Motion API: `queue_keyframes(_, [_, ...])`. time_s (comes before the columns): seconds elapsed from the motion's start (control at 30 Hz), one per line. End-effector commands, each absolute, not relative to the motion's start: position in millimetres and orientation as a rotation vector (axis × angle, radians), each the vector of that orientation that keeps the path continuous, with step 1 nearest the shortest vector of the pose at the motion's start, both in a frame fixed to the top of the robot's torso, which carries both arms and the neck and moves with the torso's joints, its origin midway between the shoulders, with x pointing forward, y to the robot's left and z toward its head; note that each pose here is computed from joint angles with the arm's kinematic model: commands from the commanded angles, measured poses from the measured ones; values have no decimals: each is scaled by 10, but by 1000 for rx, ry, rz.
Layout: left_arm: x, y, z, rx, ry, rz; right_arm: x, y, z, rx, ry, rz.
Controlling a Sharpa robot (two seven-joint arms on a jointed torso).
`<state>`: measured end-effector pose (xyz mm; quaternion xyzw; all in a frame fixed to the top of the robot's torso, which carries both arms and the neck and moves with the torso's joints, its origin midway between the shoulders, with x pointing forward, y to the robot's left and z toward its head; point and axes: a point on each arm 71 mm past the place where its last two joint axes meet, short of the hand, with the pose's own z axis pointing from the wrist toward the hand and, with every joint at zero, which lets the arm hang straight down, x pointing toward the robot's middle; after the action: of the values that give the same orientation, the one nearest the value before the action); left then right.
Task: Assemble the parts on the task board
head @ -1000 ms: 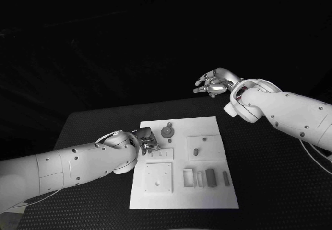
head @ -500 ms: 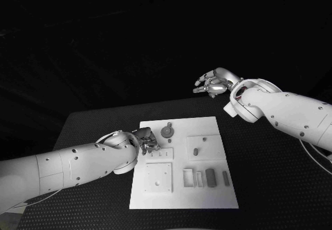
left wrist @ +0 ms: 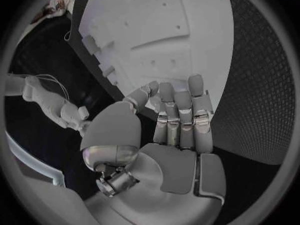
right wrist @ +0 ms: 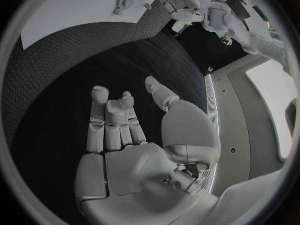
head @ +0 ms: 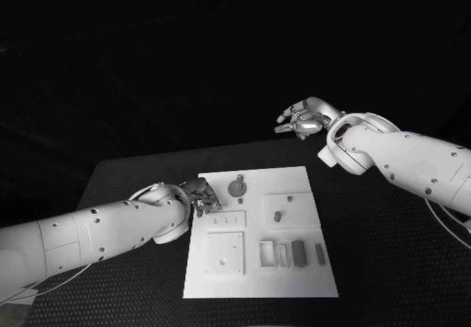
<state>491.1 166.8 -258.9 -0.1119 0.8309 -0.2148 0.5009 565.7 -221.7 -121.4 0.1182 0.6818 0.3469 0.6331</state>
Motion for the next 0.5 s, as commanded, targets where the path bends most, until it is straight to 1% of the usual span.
queue_keyframes(0.03, [4941, 1705, -2499, -273, 2070, -580, 5662, -2220, -1221, 267, 1566, 796])
queue_keyframes(0.13, [5019, 1834, -2349, -275, 2092, -596, 5663, -2228, -1222, 268, 1566, 795])
queue_keyframes(0.23, [5085, 1981, -2216, -235, 2116, -597, 5663, -2231, -1223, 269, 1568, 794])
queue_keyframes(0.37, [5158, 2210, -2101, -209, 2133, -592, 5666, -2236, -1225, 270, 1568, 793])
queue_keyframes(0.5, [5194, 2491, -2056, -198, 2127, -559, 5669, -2246, -1228, 272, 1570, 791])
